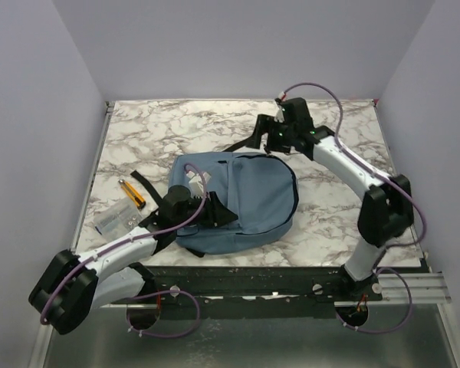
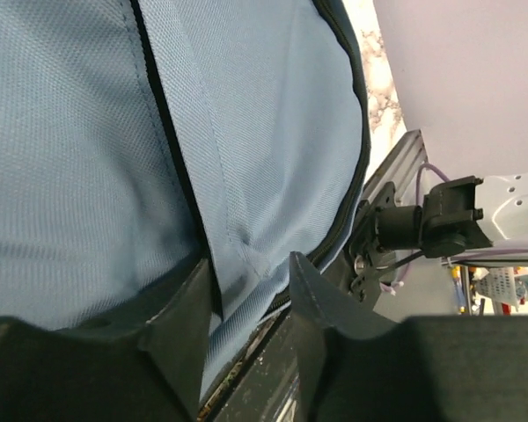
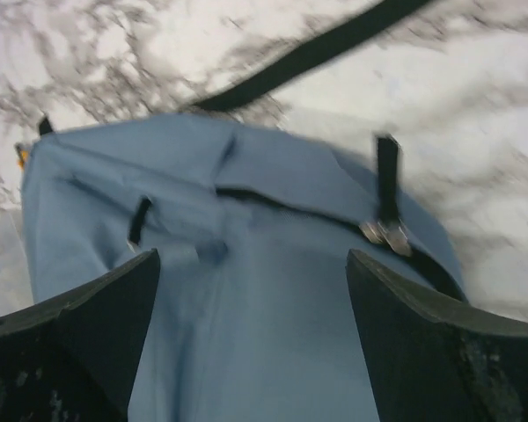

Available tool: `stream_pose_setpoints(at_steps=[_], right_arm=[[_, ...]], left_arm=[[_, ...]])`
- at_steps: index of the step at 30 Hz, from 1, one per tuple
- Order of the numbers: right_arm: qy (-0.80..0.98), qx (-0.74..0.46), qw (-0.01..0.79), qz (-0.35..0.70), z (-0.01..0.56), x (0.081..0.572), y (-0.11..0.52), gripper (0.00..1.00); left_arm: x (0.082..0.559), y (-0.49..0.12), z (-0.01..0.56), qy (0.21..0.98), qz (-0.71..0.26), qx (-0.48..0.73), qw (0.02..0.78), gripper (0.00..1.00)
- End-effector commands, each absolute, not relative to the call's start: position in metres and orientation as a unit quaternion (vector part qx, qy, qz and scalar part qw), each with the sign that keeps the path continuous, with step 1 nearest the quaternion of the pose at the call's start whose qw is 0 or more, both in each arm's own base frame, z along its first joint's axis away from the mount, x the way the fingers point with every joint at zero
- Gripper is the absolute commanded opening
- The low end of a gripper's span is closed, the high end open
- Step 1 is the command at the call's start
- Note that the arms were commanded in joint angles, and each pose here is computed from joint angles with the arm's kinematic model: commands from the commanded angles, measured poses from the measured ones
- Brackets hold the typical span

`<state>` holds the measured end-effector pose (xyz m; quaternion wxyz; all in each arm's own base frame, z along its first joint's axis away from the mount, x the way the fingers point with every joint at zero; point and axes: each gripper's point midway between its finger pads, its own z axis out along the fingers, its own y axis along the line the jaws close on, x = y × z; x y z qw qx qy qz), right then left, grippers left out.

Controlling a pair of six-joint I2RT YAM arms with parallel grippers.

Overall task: Pack the student bag
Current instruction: Zip the student bag at the center of the board, then adjust the student bag at the center of the board.

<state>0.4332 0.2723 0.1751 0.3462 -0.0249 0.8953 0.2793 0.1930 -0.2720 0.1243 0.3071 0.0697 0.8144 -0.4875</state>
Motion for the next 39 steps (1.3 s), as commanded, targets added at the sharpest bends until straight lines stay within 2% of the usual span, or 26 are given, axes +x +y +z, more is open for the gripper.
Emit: stream_pose_setpoints(at_steps=[1, 4, 9, 12, 14, 16, 19, 20, 22, 26, 32, 39], right_arm=[[0.926, 0.030, 0.332, 0.176, 0.161, 0.389, 0.179, 0.99], [0.926, 0.065, 0.330, 0.175, 0.151, 0.359, 0.151, 1.00], [0.919, 0.132, 0.294, 0.229, 0.118, 0.323, 0.137, 1.00], [0.905, 0.141, 0.270, 0.297, 0.099, 0.307, 0.153, 0.96], [0.892, 0.135, 0.247, 0.354, 0.092, 0.296, 0.170, 0.86], [0.879, 0.121, 0.235, 0.396, 0.094, 0.291, 0.183, 0.71], [0.854, 0.096, 0.243, 0.449, 0.108, 0.293, 0.197, 0.53], [0.847, 0.089, 0.245, 0.463, 0.113, 0.294, 0.200, 0.41], [0.837, 0.078, 0.249, 0.481, 0.129, 0.300, 0.206, 0.02], [0.808, 0.047, 0.304, 0.502, 0.195, 0.332, 0.215, 0.00], [0.755, -0.009, 0.413, 0.509, 0.333, 0.388, 0.223, 0.00], [0.699, -0.084, 0.505, 0.499, 0.429, 0.441, 0.243, 0.00]], left_arm=[[0.187, -0.261, 0.148, 0.800, -0.514, 0.070, 0.301, 0.46], [0.188, -0.255, 0.175, 0.776, -0.528, 0.079, 0.334, 0.53], [0.185, -0.248, 0.222, 0.740, -0.537, 0.107, 0.389, 0.54], [0.180, -0.248, 0.248, 0.715, -0.549, 0.135, 0.412, 0.55], [0.173, -0.251, 0.259, 0.703, -0.558, 0.155, 0.412, 0.55], [0.166, -0.255, 0.265, 0.696, -0.564, 0.170, 0.411, 0.56], [0.157, -0.261, 0.268, 0.686, -0.563, 0.194, 0.418, 0.56], [0.155, -0.263, 0.268, 0.684, -0.563, 0.201, 0.419, 0.56], [0.155, -0.264, 0.270, 0.686, -0.557, 0.201, 0.424, 0.56], [0.162, -0.260, 0.281, 0.685, -0.538, 0.198, 0.449, 0.56], [0.175, -0.242, 0.296, 0.696, -0.482, 0.186, 0.498, 0.56], [0.176, -0.229, 0.296, 0.694, -0.455, 0.187, 0.526, 0.56]])
